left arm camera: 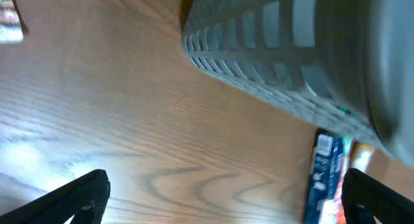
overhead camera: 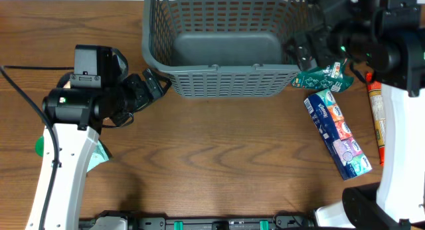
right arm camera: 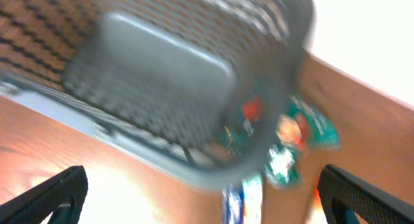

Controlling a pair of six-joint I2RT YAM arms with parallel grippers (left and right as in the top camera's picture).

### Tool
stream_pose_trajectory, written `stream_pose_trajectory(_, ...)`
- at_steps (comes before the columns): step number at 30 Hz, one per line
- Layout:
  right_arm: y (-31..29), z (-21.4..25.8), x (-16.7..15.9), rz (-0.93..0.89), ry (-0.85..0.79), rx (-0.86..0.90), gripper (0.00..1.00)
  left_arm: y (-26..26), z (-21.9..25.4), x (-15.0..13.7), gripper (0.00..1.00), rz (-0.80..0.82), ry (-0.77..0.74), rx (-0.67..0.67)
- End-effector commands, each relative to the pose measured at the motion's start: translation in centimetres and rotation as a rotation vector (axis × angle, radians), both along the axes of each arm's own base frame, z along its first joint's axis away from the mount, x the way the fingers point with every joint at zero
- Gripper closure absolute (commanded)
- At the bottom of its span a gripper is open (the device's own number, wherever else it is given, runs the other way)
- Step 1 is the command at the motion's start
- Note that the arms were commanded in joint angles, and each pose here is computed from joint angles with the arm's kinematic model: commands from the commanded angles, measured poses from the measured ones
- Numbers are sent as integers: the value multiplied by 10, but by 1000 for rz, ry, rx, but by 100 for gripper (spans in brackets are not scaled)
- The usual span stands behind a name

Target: Pack container

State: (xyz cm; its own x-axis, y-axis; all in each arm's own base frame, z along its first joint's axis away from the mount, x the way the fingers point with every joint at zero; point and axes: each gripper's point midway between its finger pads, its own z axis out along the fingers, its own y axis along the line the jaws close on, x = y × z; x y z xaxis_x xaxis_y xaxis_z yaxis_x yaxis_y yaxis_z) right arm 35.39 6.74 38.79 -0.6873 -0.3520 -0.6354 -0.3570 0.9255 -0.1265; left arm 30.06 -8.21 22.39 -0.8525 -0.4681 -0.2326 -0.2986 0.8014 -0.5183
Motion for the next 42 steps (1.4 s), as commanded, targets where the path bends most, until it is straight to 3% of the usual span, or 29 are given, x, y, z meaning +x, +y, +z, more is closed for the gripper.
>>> stream_pose_trajectory(1,-51,17,-20,-313,-39,-21,1,19,7,-2,1,-28,-64,126)
stream_pose_trajectory(12,-139,41,-87,-699,-95,-1,1,89,15,-9,2,171,-86,420)
stream_pose_trajectory(20,-168,16,-92,-819,-4,1,1,113,19,-8,1,246,-92,541)
stream_pose_trajectory(27,-192,-21,-72,-856,59,41,1,121,21,-8,1,269,-99,579)
stream_pose_trajectory(35,-204,-74,-35,-719,111,152,1,121,21,-8,2,185,-104,626)
stream_pose_trajectory(42,-190,-125,12,-456,162,238,1,121,21,-8,2,157,-106,641)
